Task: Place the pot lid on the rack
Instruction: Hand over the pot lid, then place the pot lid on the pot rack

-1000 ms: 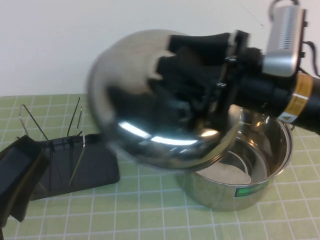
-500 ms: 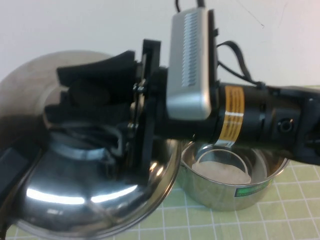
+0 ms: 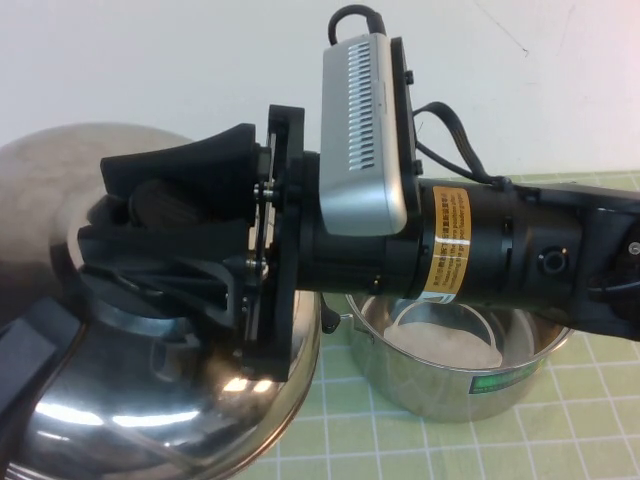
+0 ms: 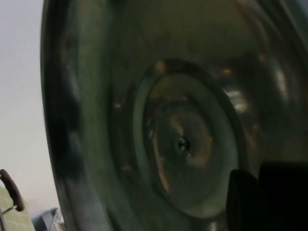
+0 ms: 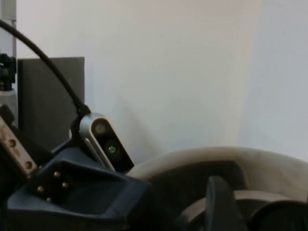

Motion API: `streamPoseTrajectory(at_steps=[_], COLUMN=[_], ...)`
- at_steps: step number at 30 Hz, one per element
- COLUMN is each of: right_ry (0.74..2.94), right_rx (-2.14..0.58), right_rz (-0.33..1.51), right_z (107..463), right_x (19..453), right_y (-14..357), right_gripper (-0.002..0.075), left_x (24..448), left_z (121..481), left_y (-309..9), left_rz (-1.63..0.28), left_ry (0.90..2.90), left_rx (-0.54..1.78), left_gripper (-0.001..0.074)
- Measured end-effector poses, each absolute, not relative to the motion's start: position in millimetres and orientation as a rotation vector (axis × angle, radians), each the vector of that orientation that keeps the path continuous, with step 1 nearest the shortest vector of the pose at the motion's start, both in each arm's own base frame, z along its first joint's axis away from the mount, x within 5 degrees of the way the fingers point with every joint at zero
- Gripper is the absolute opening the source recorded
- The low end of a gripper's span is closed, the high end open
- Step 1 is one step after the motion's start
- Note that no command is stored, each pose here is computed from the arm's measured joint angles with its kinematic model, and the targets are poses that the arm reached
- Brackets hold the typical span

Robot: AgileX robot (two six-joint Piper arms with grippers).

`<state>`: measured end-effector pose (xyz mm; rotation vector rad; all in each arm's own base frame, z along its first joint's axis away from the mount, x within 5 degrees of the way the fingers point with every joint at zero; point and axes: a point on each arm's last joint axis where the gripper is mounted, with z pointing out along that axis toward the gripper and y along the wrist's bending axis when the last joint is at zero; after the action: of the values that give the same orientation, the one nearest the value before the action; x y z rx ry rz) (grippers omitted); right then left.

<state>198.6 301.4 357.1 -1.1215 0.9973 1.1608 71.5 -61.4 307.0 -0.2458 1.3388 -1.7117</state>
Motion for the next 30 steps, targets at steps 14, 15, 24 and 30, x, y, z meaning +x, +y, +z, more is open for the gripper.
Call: streamPoseTrajectory(at_steps=[14, 15, 24, 30], right_ry=[0.848, 0.825, 0.667, 0.828], right_rx=[-1.104, -1.107, -1.444, -1.497], right_rz=[1.269, 1.251, 0.906, 0.886], right_z=[387, 395, 448, 454], right_x=[188, 188, 144, 127], right_y=[293, 289, 229, 209], right_gripper=[0.0609, 0.0596, 0.01, 0.0012], left_x=[78, 80, 133, 195], left_z=[320, 326, 355, 326], left_y=[-58, -56, -37, -42], left_rz=[-1.531, -1.476, -0.77, -0.644], left_ry=[1.35, 1.359, 1.583, 1.84], left_rx=[-0.222, -0.222, -0.185, -0.126], left_gripper=[0.0111, 0.0111, 0.0111, 0.0111])
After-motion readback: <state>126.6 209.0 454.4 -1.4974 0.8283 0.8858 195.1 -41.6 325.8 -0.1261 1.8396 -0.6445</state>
